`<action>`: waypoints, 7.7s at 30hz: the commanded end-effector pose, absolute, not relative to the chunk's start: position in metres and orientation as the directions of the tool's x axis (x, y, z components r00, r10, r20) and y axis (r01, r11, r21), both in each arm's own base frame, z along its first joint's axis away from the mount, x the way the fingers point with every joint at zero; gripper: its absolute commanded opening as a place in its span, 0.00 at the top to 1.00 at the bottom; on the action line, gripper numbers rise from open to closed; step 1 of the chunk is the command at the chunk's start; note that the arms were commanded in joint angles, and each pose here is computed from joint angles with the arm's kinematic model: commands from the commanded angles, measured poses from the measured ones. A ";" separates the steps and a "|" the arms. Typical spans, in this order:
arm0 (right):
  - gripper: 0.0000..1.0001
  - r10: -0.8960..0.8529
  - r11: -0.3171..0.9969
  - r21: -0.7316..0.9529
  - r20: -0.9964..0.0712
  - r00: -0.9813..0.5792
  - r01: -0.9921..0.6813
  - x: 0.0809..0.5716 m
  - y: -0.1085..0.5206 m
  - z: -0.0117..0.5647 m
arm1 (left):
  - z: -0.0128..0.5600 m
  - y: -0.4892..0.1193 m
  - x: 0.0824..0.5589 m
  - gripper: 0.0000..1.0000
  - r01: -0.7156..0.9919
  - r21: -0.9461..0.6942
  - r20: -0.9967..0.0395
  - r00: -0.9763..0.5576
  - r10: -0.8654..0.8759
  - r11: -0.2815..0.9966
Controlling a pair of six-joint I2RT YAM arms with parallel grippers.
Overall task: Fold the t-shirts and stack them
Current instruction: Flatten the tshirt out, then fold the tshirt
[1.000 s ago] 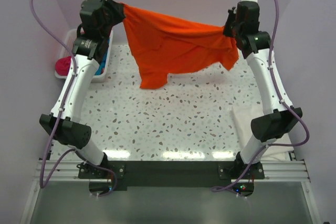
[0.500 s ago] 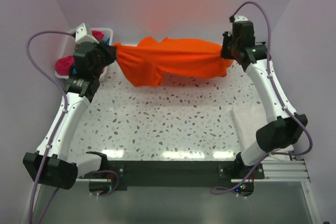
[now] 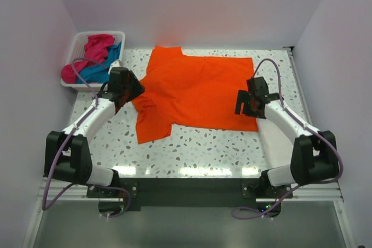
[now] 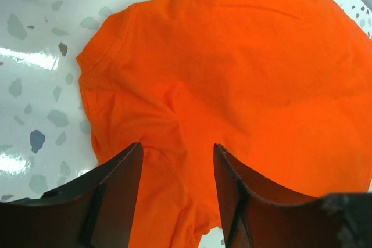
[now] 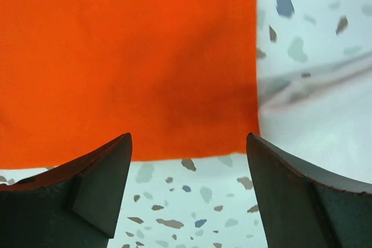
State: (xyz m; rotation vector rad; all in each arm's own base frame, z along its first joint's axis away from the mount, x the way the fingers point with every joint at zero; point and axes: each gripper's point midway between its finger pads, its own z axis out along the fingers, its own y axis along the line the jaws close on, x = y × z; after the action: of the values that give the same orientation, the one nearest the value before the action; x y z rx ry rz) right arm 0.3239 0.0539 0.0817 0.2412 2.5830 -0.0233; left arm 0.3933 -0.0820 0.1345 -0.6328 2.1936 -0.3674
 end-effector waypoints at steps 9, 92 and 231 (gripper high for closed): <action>0.25 0.396 0.908 0.147 -0.613 -0.684 0.393 0.298 0.034 0.066 | 0.105 -0.050 0.302 0.40 -0.473 -0.444 -0.616 -0.456 -0.642 0.761; 1.00 0.510 0.855 0.274 -0.599 -0.617 0.440 0.259 0.026 0.108 | 0.158 -0.094 0.195 1.00 -0.266 -0.633 -0.540 -0.522 -0.660 0.727; 0.33 0.456 0.886 0.161 -0.469 -0.756 0.435 0.324 0.032 0.022 | 0.059 -0.032 0.381 0.58 -0.620 -0.276 -0.666 -0.428 -0.611 0.735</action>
State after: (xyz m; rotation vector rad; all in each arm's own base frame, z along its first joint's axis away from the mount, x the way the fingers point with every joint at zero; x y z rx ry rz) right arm 0.3158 0.0382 0.0220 0.6339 2.5779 0.0735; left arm 0.3657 -0.0396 0.0459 -0.9311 2.1993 -0.0138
